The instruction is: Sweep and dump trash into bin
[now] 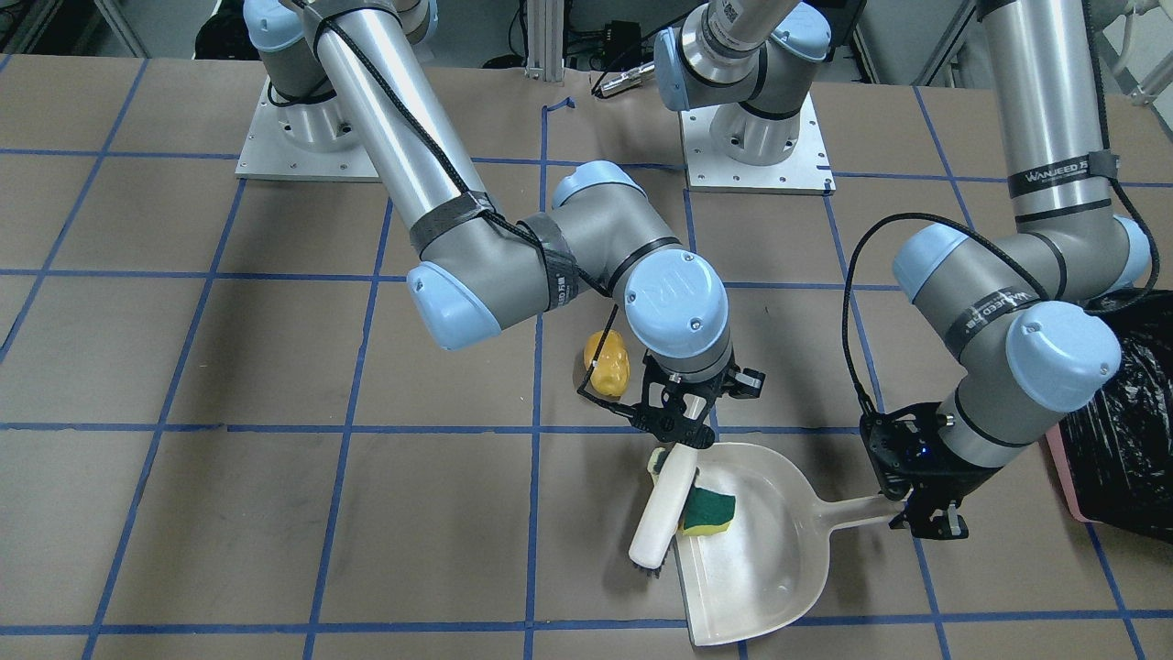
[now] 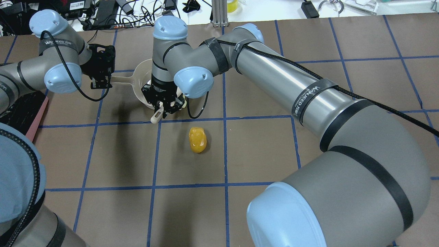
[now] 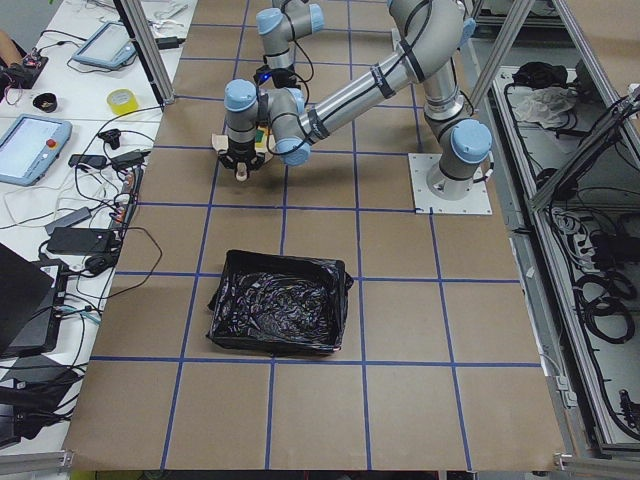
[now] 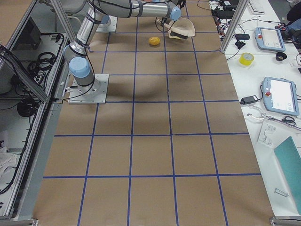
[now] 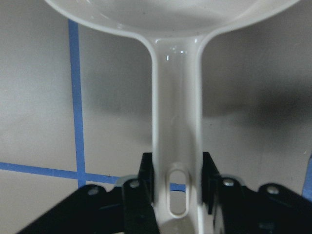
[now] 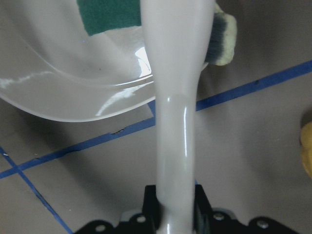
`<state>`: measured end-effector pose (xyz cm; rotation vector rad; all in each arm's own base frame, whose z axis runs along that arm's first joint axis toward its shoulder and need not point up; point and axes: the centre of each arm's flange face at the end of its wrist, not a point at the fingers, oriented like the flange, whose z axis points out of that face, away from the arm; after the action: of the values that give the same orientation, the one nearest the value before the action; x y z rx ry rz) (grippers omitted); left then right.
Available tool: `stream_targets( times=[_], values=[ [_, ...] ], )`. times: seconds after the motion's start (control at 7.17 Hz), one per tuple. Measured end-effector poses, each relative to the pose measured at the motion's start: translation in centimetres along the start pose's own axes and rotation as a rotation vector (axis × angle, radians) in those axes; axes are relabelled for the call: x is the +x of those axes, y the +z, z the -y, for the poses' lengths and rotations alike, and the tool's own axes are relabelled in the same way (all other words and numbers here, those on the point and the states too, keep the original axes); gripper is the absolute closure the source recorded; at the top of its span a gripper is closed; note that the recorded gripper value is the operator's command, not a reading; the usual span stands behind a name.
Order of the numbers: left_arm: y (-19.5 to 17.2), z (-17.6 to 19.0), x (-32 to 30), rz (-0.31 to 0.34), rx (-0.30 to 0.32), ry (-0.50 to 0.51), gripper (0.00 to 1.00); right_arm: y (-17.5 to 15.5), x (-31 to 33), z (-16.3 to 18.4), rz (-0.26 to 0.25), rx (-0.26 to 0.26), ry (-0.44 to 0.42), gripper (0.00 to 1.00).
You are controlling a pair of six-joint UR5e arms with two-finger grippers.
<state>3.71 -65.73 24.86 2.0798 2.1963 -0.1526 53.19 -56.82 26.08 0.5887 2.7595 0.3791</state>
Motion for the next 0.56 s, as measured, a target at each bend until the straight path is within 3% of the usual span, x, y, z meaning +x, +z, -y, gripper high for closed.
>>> stream_targets(
  times=[0.56],
  values=[
    [-0.3,0.0,0.0,0.005,-0.001,0.001,0.89,-2.8,-3.3,-1.2,0.129,-0.063,0.09,1.0]
  ],
)
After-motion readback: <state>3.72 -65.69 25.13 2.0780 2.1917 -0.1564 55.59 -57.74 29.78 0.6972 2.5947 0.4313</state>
